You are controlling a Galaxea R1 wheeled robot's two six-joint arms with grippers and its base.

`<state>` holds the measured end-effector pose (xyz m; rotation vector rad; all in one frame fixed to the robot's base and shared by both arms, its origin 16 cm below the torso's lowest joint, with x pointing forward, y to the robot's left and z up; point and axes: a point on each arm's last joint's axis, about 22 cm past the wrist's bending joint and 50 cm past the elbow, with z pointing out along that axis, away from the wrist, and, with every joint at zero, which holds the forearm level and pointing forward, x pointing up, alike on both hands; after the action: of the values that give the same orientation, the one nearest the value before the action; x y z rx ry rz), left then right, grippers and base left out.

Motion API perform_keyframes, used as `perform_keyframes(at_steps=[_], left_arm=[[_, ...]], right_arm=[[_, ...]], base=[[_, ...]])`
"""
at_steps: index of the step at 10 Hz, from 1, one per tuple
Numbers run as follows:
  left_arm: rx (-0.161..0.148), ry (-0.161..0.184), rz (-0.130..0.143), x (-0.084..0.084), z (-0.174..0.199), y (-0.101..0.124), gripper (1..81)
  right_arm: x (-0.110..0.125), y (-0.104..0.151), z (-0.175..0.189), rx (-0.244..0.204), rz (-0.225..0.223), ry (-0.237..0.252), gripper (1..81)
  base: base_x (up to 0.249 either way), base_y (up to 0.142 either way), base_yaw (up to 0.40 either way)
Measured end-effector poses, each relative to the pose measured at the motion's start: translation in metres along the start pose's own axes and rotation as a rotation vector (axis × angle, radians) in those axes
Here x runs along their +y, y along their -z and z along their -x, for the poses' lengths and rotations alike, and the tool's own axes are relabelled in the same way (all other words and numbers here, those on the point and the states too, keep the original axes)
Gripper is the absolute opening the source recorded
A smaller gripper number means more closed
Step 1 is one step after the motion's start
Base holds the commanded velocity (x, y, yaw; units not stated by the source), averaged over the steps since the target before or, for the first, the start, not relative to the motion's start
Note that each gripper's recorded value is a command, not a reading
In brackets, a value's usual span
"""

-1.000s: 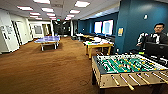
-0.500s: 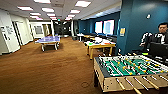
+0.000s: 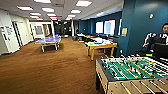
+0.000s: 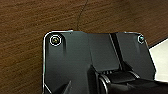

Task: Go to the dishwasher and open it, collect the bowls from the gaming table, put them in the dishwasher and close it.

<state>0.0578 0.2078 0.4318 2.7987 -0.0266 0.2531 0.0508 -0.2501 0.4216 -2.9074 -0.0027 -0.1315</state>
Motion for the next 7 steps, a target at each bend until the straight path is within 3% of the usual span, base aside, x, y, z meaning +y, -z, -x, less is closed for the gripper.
perform_keyframes(at_steps=[4, 7], left_arm=[[0.003, 0.001, 0.016, 0.012, -0.001, -0.003, 81.1], [0.003, 0.0, 0.002, 0.002, -0.001, -0.001, 81.1]], right_arm=[[0.011, 0.003, 0.0, 0.002, 0.015, -0.001, 81.1], [0.001, 0.0, 0.0, 0.002, 0.002, 0.0, 81.1]], base=[[0.181, 0.098, 0.0], [0.187, 0.119, 0.0]])
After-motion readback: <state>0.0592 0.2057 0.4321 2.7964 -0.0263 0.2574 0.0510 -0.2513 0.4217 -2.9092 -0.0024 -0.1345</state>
